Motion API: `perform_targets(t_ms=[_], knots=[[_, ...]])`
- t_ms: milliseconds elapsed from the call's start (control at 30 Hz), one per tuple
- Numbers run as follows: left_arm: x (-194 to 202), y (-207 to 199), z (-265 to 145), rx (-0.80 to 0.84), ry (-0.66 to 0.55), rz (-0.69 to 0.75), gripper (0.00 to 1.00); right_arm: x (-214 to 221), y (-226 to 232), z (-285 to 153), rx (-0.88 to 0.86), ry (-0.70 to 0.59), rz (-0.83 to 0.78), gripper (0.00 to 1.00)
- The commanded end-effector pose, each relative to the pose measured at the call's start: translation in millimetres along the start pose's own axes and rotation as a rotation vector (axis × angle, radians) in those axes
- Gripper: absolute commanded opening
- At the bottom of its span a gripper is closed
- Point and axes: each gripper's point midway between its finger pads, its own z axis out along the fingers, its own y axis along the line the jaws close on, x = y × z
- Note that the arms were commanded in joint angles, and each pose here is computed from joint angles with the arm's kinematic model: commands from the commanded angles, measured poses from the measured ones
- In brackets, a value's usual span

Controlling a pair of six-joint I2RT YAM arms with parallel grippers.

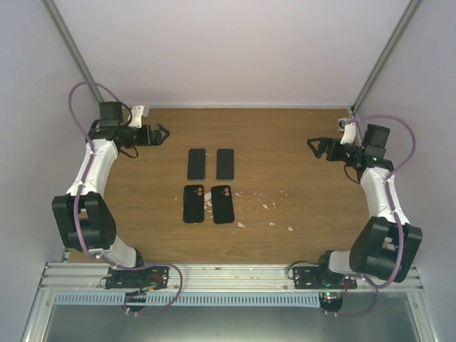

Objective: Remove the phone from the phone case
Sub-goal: Reset both arms

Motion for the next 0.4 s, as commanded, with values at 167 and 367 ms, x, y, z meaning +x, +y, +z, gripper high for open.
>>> perform_targets(t_ms=[167, 367], knots=[[6, 21, -8, -0.077, -0.073, 0.060, 0.99, 11, -28, -16, 0.027, -0.046, 0.002, 1.00], [3, 27, -13, -0.117, -0.093, 0.063, 0.99, 7, -25, -19, 0.022, -0.054, -0.006, 1.00]])
